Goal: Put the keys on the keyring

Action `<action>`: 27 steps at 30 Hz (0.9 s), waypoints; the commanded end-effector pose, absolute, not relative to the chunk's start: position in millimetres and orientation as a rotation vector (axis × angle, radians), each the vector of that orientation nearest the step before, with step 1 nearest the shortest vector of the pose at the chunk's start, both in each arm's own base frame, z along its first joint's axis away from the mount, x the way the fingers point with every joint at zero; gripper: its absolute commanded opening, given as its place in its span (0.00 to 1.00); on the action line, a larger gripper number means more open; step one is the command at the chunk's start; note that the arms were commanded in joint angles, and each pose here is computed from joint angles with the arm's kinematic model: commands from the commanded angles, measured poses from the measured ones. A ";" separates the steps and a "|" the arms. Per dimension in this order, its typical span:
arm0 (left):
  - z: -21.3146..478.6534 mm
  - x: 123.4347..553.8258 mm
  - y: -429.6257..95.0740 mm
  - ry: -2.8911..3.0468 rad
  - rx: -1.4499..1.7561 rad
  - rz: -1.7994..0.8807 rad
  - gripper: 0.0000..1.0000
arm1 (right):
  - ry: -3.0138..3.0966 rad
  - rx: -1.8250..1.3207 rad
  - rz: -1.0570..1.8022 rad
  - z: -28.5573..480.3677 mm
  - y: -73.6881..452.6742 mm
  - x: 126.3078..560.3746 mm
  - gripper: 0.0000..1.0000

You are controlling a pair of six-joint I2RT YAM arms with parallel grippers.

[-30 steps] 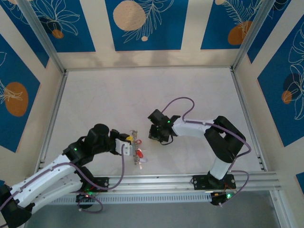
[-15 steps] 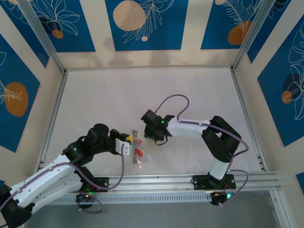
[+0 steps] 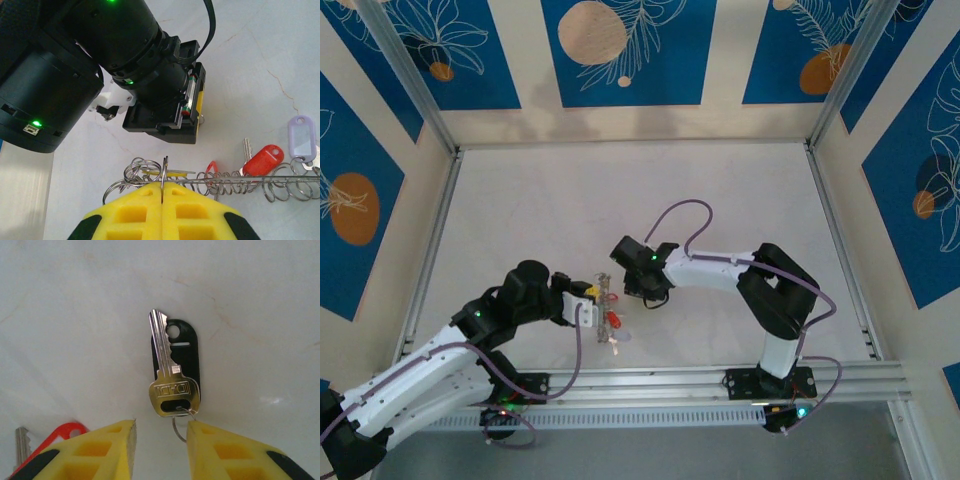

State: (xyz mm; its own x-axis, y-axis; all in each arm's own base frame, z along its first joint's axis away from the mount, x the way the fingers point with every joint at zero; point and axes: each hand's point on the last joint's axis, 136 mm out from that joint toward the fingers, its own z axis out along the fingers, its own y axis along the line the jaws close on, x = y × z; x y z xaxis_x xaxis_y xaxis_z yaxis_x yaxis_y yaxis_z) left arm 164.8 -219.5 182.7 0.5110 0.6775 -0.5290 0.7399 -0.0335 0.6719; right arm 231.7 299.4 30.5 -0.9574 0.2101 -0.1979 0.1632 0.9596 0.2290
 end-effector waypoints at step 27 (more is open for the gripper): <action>204.3 165.7 -222.8 1.176 1.700 -0.087 0.00 | 2.898 0.353 0.307 23.4 291.0 230.6 0.28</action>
State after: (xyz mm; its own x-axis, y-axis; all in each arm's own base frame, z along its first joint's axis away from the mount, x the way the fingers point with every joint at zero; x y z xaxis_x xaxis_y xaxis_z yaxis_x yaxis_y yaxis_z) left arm 164.2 -218.9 181.9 0.5054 0.6806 -0.5305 0.7454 -0.0345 0.6657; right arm 231.3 291.9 29.0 -0.9485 0.2417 -0.2046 0.1901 0.9513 0.2428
